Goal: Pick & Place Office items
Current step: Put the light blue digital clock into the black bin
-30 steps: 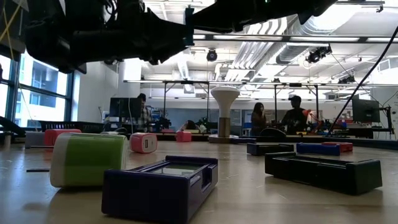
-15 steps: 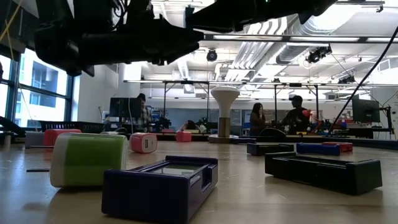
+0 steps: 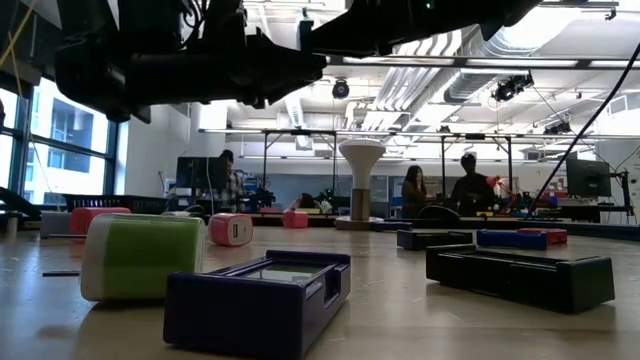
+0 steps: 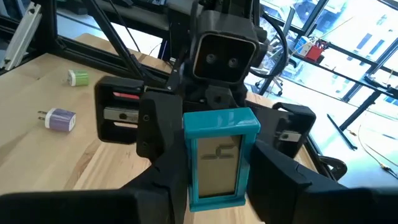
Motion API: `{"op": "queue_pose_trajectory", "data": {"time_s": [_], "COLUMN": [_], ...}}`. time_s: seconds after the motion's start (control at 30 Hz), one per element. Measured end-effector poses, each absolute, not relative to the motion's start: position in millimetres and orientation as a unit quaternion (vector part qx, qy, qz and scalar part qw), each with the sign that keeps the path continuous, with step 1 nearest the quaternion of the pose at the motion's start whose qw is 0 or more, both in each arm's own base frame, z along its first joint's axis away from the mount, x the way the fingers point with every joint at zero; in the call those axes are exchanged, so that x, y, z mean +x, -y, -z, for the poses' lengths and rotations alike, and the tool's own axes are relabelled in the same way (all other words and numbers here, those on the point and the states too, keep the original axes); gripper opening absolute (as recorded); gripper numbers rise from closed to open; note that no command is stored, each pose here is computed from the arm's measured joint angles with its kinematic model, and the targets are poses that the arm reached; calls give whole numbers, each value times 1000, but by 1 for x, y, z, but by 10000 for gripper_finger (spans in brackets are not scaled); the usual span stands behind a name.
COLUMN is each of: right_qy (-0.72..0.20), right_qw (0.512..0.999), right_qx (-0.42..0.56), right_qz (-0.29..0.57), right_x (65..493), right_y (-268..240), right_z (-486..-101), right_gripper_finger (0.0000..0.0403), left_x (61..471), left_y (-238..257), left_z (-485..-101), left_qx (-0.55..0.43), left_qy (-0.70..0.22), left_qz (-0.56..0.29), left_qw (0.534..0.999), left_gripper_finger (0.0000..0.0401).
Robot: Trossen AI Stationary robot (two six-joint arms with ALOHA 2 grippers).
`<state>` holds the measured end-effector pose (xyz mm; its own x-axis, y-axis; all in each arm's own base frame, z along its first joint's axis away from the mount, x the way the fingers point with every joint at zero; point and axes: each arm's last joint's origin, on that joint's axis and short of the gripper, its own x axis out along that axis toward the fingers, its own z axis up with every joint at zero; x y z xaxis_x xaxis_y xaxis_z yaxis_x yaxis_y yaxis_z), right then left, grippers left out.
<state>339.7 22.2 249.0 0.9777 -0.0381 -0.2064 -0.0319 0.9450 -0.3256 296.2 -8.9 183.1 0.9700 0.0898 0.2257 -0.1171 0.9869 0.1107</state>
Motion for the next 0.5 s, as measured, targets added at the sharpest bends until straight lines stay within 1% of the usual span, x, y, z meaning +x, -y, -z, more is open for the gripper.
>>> {"op": "queue_pose_trajectory", "data": {"time_s": [0.1,0.2,0.33,0.5], "right_qy": [-109,-109,-110,-113], "right_qw": [982,985,986,983], "right_qx": [-155,-137,-129,-137], "right_qz": [2,4,3,49], "right_x": [339,339,339,339], "right_y": [-22,-22,-23,-24], "right_z": [-249,-249,-248,-249], "right_gripper_finger": [134,147,180,219], "left_x": [296,296,296,296], "left_y": [9,10,13,14], "left_z": [-183,-183,-183,-183], "left_qx": [54,54,50,44], "left_qy": [109,110,110,112], "left_qz": [-49,-47,-44,-44], "left_qw": [991,991,992,992], "left_gripper_finger": [153,152,152,151]}}
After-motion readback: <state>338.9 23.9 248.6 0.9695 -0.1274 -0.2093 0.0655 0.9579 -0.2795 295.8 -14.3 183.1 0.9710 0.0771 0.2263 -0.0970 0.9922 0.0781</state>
